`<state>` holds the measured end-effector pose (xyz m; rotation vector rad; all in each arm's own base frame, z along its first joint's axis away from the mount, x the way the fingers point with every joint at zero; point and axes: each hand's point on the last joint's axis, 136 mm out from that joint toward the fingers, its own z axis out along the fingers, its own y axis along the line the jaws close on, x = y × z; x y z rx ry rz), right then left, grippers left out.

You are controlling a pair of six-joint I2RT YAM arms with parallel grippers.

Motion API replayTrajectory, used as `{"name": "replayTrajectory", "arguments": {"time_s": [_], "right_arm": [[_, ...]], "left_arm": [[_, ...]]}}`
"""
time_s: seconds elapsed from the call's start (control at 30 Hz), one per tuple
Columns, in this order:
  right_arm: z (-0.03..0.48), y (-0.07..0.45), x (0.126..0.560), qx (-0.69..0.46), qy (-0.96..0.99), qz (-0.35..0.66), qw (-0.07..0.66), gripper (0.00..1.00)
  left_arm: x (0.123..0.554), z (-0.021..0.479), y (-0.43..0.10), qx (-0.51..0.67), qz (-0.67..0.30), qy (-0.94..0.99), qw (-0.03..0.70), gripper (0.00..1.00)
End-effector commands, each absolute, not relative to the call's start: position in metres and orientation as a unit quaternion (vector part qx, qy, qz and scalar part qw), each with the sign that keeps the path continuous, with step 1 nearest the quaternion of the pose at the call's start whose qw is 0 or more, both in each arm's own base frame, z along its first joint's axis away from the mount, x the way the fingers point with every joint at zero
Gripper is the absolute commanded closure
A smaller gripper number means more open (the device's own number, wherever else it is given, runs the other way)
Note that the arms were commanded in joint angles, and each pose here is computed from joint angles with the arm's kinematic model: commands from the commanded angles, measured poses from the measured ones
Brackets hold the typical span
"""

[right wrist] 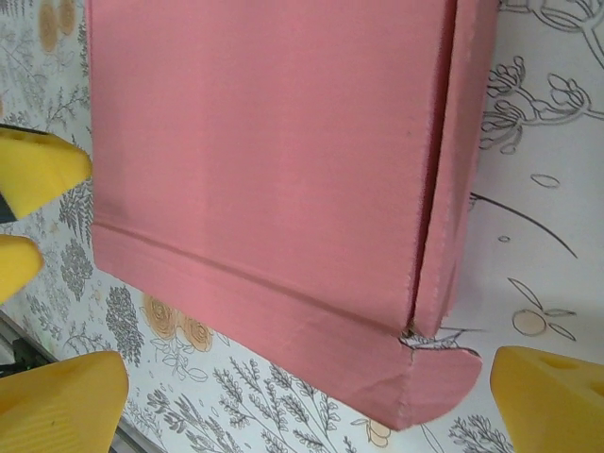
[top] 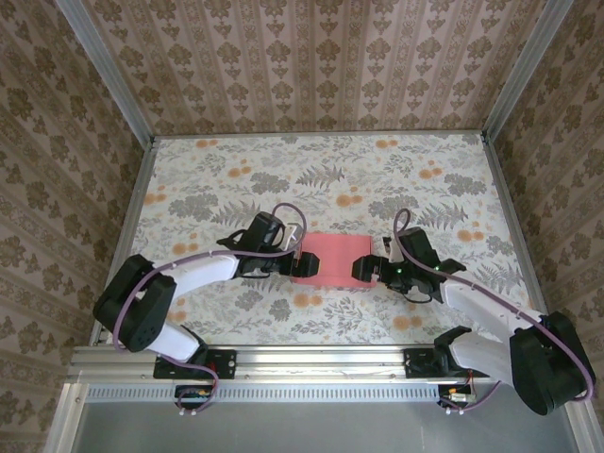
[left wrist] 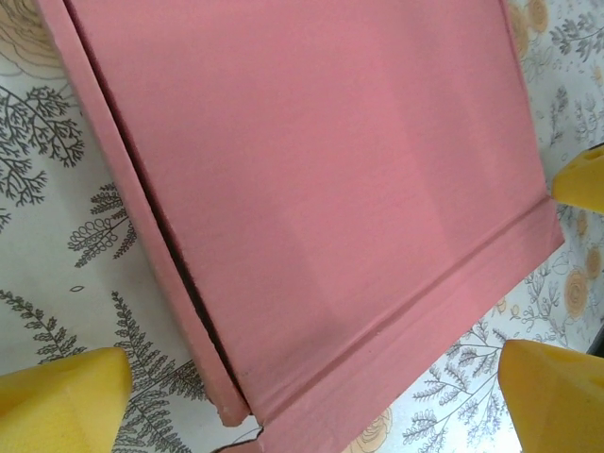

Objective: Fold the paper box

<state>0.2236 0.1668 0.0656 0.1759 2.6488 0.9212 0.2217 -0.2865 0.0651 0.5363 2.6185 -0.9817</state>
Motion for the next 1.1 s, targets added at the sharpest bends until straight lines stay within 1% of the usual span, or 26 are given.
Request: {"name": "replayTrajectory", "arguments": {"time_s": [0.0, 0.43, 0.6, 0.8, 1.07], "right_arm": [[0.070, 0.174, 0.228, 0.055, 0.922, 0.344, 0.171, 0.00], [0.069, 0.182, 0.236, 0.050, 0.915, 0.363, 0.169, 0.00], [0.075, 0.184, 0.237, 0.044, 0.911, 0.369, 0.177, 0.01], [0.102, 0.186, 0.235, 0.026, 0.901, 0.384, 0.200, 0.01], [0.145, 0.184, 0.235, 0.018, 0.897, 0.384, 0.216, 0.01]], "left_arm": [[0.226, 0.073, -0.297, 0.202, -0.356, 0.900, 0.151, 0.00], [0.220, 0.077, -0.308, 0.211, -0.389, 0.887, 0.133, 0.00], [0.219, 0.086, -0.309, 0.212, -0.402, 0.879, 0.142, 0.00], [0.217, 0.117, -0.306, 0.212, -0.427, 0.864, 0.164, 0.00], [0.218, 0.151, -0.293, 0.197, -0.428, 0.864, 0.178, 0.00]]}}
